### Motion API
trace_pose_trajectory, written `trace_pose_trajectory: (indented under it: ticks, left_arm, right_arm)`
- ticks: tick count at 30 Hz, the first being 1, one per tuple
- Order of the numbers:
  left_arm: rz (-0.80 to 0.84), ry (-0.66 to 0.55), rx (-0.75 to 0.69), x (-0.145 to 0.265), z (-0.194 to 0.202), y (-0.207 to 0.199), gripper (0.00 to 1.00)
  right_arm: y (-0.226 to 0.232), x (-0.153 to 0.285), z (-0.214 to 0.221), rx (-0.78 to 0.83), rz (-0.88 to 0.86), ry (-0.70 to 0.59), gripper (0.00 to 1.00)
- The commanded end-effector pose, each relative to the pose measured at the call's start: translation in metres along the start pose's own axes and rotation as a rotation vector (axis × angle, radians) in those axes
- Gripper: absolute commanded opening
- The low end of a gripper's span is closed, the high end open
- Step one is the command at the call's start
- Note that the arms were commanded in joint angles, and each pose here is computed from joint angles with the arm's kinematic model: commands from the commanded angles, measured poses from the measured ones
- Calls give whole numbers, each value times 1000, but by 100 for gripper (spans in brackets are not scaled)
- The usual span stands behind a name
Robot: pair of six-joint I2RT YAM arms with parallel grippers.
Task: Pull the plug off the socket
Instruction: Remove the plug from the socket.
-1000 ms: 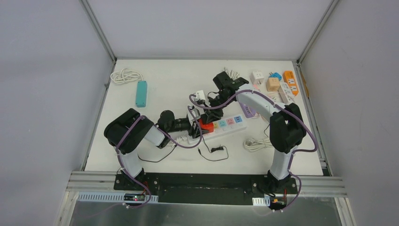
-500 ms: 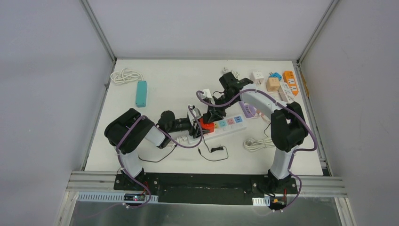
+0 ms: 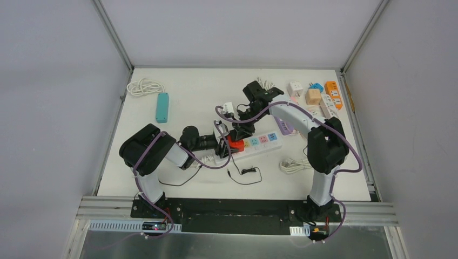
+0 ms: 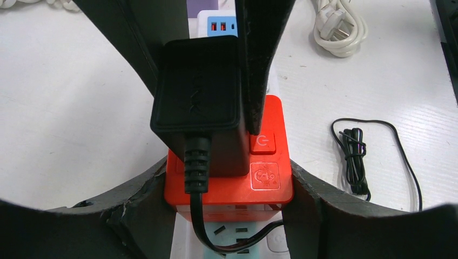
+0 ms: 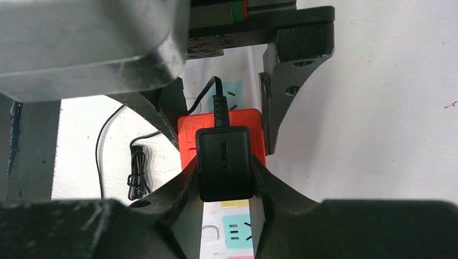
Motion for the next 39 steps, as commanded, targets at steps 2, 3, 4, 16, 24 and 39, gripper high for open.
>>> trace_pose_trajectory:
  ticks: [2, 3, 4, 16, 24, 39]
  left_arm:
    - [-5, 50, 40, 6, 16, -2, 0]
    - [-6, 50, 40, 7, 17, -1, 0]
    - [-5, 52, 42, 7, 17, -1, 0]
    - [0, 50, 43, 7, 17, 1, 0]
    - [4, 51, 46, 6, 17, 1, 0]
    - [8, 47, 51, 6, 16, 2, 0]
  right_arm:
    - [3, 15, -12, -18, 4, -98, 0]
    - [4, 19, -5, -30, 9, -96, 0]
    - [5, 24, 2, -42, 19, -93, 0]
    - [6, 21, -6, -30, 16, -124, 0]
    - [-2, 1, -52, 3, 0, -119, 0]
    - [10, 30, 3, -87, 49, -89, 0]
Point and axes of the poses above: each gripper's point midway between its finger pads, its own x axis back along the fingers, its own y axis along the line the jaws close on, z = x × y, the point moved 5 cm from there along x, back along the fingers, and after that the axes turned 9 degrees about x, right-handed, at the moved point
